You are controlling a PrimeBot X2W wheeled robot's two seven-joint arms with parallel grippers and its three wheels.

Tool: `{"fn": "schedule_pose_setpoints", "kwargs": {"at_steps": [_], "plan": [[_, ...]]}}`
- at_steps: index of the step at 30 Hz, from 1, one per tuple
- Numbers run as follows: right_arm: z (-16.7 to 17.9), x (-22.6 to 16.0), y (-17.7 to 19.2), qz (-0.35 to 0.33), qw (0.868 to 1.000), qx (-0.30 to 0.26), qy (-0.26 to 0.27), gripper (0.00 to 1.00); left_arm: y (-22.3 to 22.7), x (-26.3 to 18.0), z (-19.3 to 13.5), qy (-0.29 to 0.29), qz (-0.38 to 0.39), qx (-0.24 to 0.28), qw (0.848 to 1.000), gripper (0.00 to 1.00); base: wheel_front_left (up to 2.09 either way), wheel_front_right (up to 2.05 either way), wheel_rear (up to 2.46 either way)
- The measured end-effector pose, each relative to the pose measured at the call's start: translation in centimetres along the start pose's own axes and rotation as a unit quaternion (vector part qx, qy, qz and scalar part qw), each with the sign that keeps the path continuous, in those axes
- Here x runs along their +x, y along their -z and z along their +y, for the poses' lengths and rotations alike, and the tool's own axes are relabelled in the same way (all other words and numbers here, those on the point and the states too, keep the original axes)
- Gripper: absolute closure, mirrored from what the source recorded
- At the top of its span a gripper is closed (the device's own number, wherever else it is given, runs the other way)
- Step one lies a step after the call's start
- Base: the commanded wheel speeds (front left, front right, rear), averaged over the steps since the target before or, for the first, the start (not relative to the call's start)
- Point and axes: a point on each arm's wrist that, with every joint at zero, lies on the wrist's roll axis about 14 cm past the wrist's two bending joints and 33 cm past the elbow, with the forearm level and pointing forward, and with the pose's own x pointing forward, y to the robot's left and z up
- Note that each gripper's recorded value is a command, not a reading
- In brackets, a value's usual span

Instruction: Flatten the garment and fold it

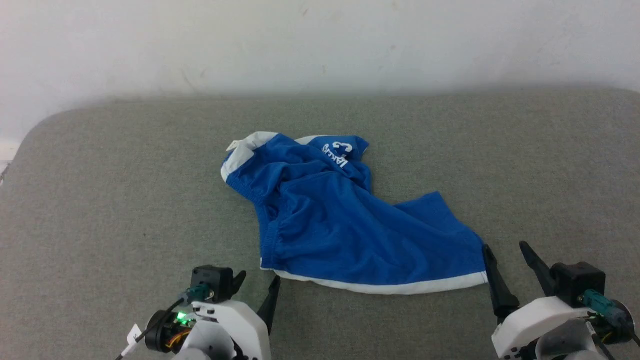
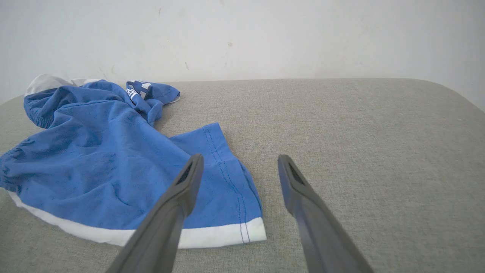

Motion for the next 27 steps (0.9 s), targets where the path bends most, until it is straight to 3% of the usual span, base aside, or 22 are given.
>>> {"fn": "schedule_pose_setpoints", "kwargs": {"at_steps": [19, 20, 21, 22, 27], "plan": [[-2.2, 0.3, 2.2, 0.034, 0.999, 0.005, 0.033, 0.0, 2.5, 4.1, 1.3, -0.031, 0.077, 0.021, 0.996, 0.0, 0.0, 0.0, 0.0], [-2.2, 0.3, 2.3, 0.036, 0.999, 0.005, 0.034, 0.0, 2.6, 4.1, 1.2, -0.029, 0.083, 0.022, 0.996, 0.21, 0.0, 0.0, 0.0], [-2.2, 0.3, 2.4, 0.037, 0.999, 0.005, 0.034, 0.0, 2.6, 4.2, 1.1, -0.027, 0.087, 0.024, 0.996, 0.75, 0.0, 0.0, 0.0], [-2.2, 0.3, 2.4, 0.037, 0.999, 0.004, 0.034, 0.0, 2.6, 4.2, 1.0, -0.022, 0.087, 0.025, 0.996, 1.0, 0.0, 0.0, 0.0], [-2.1, 0.2, 2.5, 0.046, 0.999, 0.001, 0.029, 0.0, 2.1, 3.8, 0.6, -0.016, 0.075, 0.025, 0.997, 1.0, 0.0, 0.0, 0.0]]}}
